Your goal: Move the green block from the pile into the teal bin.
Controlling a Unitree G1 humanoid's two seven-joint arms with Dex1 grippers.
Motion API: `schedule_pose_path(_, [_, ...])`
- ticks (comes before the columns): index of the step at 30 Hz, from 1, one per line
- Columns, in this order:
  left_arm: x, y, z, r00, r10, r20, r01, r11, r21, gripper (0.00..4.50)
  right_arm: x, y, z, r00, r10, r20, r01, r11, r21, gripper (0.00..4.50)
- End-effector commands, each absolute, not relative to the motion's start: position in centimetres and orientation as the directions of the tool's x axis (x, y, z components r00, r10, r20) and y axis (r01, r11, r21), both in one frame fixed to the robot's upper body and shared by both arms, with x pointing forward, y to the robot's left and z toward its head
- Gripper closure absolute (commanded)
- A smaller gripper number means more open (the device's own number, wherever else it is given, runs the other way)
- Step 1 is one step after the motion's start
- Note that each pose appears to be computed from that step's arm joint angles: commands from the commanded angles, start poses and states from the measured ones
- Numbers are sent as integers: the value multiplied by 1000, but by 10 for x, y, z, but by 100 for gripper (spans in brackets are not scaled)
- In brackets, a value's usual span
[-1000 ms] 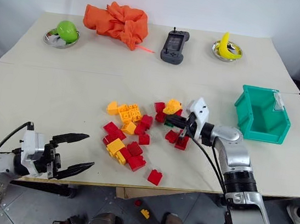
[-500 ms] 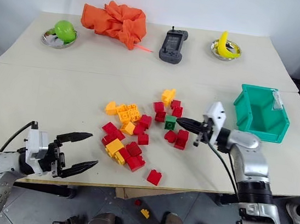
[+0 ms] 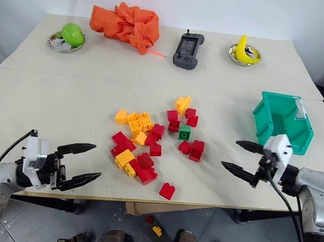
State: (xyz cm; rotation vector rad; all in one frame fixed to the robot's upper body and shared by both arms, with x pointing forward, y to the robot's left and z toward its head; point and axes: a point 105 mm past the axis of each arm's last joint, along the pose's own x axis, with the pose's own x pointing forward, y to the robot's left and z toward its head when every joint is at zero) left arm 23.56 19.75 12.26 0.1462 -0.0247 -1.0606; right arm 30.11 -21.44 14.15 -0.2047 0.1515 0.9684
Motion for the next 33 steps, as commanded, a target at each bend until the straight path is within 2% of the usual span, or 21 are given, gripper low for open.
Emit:
schedule_pose_path(1, [238,195,132,484,-875,-15,866,476,153,0,315,-178,162,579,799,-165,-815,573,-82,2])
schedule_pose_path(8, [238,194,133,494,-869,-8,859,486,162,0,339,-142,149,616,718,-324,-770,636,-56,2])
schedule_pose_path(19, [234,184,128,494,-869,9,860,490,144,0,363,-90,146,696,640,-327,-687,725,-44,2])
schedule_pose_path(23, [235,183,128,497,-868,15,858,493,146,0,369,-86,141,735,589,-336,-642,764,-63,2])
schedule_pose_path(28, [237,182,129,500,-866,22,854,497,152,0,368,-97,150,752,582,-308,-630,773,-75,138])
schedule_pose_path(30, [237,182,130,499,-866,23,854,497,154,0,367,-105,153,750,587,-303,-635,767,-87,214])
schedule_pose_path(33, [238,180,131,494,-869,30,856,492,160,0,365,-113,161,746,606,-277,-649,754,-99,282])
